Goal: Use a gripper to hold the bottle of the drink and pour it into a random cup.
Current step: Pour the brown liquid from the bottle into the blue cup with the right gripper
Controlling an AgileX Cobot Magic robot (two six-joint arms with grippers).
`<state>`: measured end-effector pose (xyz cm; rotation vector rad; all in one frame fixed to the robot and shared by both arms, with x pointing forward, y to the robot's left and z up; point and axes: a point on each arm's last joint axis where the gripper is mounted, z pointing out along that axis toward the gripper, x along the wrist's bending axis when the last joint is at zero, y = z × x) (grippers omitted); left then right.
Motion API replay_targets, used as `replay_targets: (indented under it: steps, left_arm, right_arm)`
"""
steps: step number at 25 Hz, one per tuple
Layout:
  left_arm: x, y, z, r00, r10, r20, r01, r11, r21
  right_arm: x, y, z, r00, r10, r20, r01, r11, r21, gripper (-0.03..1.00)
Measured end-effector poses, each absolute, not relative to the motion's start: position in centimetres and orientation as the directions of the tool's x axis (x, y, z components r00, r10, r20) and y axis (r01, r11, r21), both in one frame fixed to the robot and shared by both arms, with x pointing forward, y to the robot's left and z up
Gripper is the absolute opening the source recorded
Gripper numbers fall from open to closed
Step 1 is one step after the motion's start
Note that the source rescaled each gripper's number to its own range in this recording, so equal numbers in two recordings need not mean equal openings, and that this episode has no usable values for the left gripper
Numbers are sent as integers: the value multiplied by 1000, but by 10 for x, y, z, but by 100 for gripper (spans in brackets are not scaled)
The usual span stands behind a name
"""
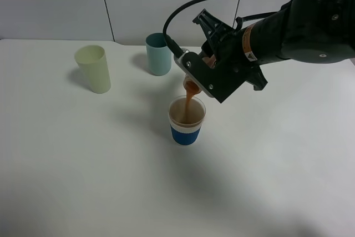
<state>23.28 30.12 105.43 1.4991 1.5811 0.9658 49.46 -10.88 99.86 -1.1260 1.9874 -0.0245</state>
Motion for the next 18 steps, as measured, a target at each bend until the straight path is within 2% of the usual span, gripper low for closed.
replay_targets:
  steps: [18]
  left_arm:
    - [233,301,1054,-43,999,-16,442,34,897]
  right_arm:
    - [495,-109,999,-217,-743,-633,-708,566,-422,0]
